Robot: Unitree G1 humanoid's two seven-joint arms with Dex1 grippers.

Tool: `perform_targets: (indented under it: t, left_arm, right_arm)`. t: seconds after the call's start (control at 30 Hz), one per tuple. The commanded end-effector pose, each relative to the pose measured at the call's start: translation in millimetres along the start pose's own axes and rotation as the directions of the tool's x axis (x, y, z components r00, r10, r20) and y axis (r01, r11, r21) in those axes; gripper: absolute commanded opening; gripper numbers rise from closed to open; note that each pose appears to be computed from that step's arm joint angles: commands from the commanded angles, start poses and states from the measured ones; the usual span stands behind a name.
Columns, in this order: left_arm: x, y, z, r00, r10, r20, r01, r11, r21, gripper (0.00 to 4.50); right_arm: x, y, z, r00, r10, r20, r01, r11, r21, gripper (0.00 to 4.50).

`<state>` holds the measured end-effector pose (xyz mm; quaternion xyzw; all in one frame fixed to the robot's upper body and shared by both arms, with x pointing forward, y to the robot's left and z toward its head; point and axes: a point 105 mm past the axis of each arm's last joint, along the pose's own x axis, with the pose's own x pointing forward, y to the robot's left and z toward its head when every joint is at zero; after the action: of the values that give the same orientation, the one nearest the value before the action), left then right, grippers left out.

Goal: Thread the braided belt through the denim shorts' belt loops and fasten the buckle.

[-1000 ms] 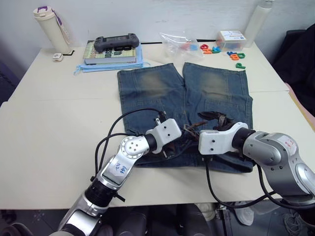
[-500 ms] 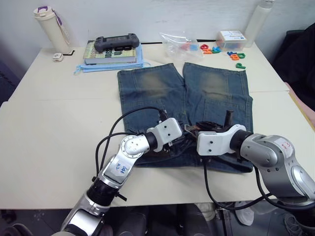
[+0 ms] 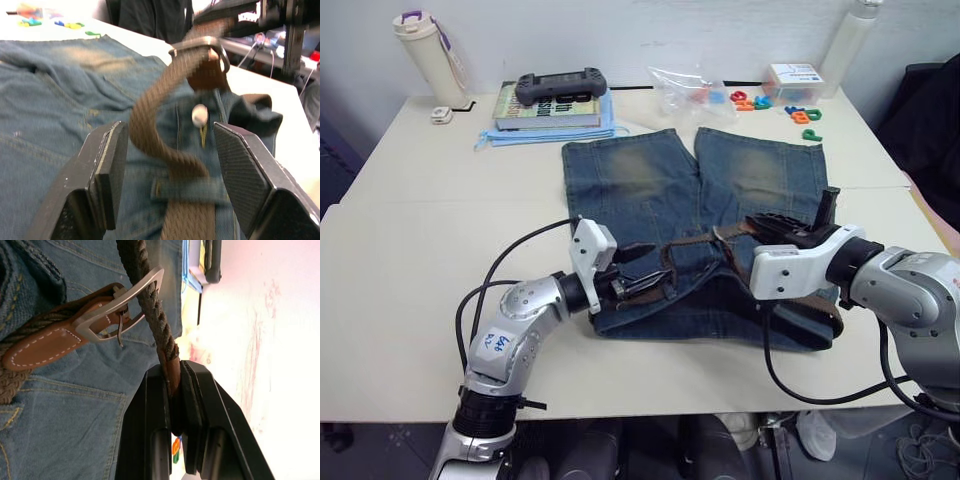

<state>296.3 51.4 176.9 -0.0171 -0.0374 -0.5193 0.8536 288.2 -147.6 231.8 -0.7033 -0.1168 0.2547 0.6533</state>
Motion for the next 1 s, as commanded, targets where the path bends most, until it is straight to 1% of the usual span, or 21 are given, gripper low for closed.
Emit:
perform_targets:
  t: [0.03, 0.2, 0.33, 0.47, 0.53, 0.67, 0.8, 0.87, 1.0]
  left_arm:
    - [12, -17, 20, 0.995, -0.068, 0.073, 0.068, 0.998, 0.008, 3.01]
    - [32, -32, 35, 0.984, -0.113, 0.139, 0.118, 0.992, -0.032, 3.01]
    - [40, -32, 39, 0.982, -0.118, 0.149, 0.125, 0.991, -0.041, 3.01]
    - [42, -29, 41, 0.983, -0.105, 0.154, 0.114, 0.992, -0.051, 3.01]
    - [43, -28, 41, 0.983, -0.103, 0.149, 0.112, 0.993, -0.049, 3.01]
    - [46, -24, 34, 0.990, -0.094, 0.110, 0.097, 0.995, -0.024, 3.01]
    - [48, -17, 27, 0.997, -0.047, 0.060, 0.045, 0.999, 0.030, 3.01]
    - [51, -17, 27, 0.998, -0.035, 0.050, 0.032, 0.998, 0.056, 3.01]
    - [61, -24, 37, 0.997, -0.046, 0.060, 0.040, 0.994, 0.101, 3.01]
  right_arm:
    - [-7, -14, 1, 0.999, -0.055, 0.002, 0.055, 0.997, -0.046, 0.00]
    - [-3, -5, 11, 0.998, -0.036, 0.046, 0.038, 0.999, -0.038, 0.00]
    - [-2, -2, 16, 0.997, -0.034, 0.065, 0.036, 0.999, -0.040, 0.00]
    - [-1, -1, 17, 0.997, -0.031, 0.068, 0.035, 0.998, -0.045, 0.00]
    - [-1, 0, 16, 0.997, -0.032, 0.067, 0.036, 0.998, -0.050, 0.00]
    - [0, -2, 19, 0.996, -0.047, 0.076, 0.051, 0.998, -0.045, 0.00]
    - [2, -3, 21, 0.995, -0.052, 0.081, 0.056, 0.997, -0.046, 0.00]
    - [3, -4, 22, 0.995, -0.053, 0.085, 0.057, 0.997, -0.049, 0.00]
    - [4, -2, 24, 0.995, -0.042, 0.093, 0.047, 0.997, -0.054, 0.00]
